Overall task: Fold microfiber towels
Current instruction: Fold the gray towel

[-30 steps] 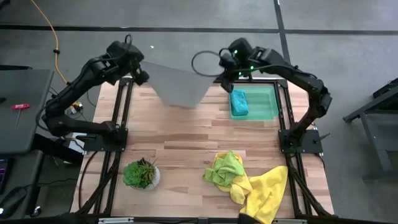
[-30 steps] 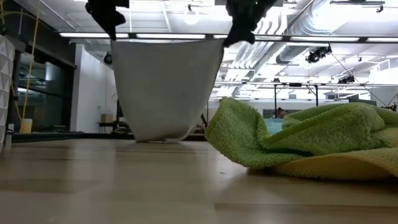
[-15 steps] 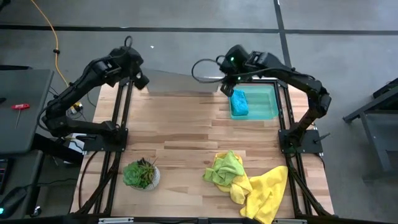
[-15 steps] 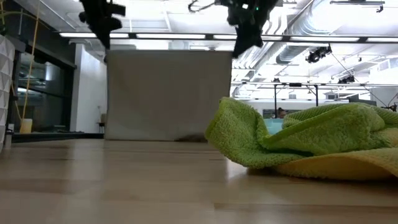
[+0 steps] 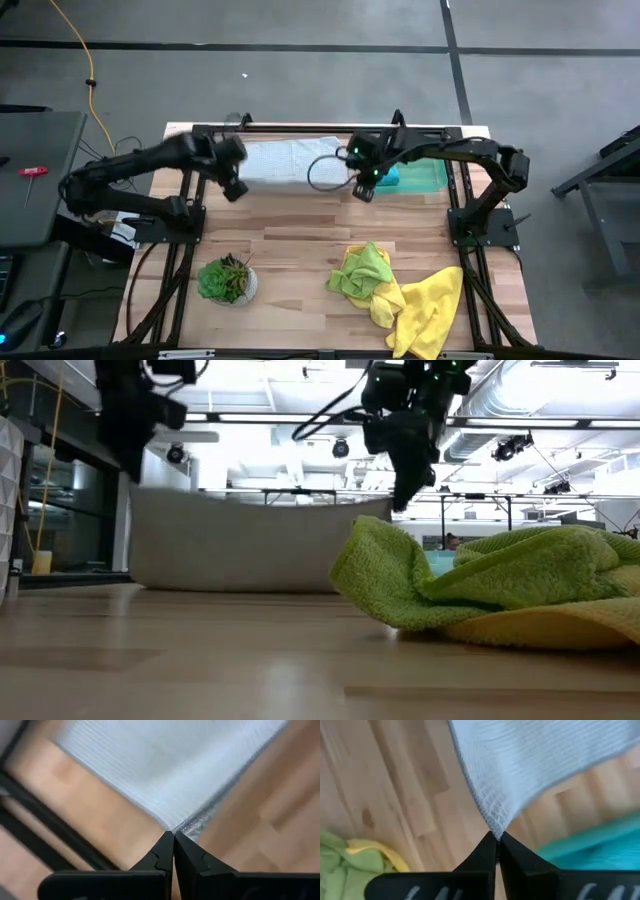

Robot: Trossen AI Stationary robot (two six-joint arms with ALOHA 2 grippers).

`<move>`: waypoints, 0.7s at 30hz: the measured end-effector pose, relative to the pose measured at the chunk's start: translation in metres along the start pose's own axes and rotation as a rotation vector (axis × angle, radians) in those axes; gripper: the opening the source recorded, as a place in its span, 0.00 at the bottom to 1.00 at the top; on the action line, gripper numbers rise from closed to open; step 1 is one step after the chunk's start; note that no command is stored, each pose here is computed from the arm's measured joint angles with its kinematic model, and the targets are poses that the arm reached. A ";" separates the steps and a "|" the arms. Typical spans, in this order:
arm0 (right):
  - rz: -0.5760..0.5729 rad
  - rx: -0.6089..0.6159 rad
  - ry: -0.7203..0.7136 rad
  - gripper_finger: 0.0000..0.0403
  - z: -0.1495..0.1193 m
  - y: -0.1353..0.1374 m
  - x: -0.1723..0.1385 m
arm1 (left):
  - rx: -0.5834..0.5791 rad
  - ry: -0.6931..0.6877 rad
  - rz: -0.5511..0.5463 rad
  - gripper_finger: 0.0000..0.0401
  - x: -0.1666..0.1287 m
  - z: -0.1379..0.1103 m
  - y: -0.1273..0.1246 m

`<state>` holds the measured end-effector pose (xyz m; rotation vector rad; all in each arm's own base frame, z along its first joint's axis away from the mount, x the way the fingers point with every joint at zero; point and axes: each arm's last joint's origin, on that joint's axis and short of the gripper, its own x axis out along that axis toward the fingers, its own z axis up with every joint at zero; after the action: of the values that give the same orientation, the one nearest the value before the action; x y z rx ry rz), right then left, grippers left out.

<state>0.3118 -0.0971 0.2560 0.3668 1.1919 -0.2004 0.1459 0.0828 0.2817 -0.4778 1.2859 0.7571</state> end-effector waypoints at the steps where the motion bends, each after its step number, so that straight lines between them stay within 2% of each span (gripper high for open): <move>1: 0.006 0.003 0.009 0.00 -0.003 0.004 0.005 | 0.009 0.024 -0.015 0.00 0.007 -0.006 -0.006; 7: 0.058 0.060 0.013 0.00 -0.015 0.021 0.028 | -0.007 0.173 -0.092 0.00 0.054 -0.041 -0.035; 10: 0.115 0.120 -0.007 0.00 -0.018 0.030 0.037 | -0.032 0.239 -0.082 0.00 0.069 -0.057 -0.041; 15: 0.185 0.194 0.004 0.00 -0.024 0.045 0.045 | -0.046 0.324 -0.103 0.00 0.078 -0.075 -0.048; 21: 0.248 0.247 0.060 0.00 -0.031 0.064 0.046 | -0.010 0.314 -0.123 0.00 0.071 -0.079 -0.054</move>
<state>0.3239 -0.0247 0.2143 0.7370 1.1716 -0.1212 0.1394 0.0080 0.1896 -0.6980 1.5280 0.6004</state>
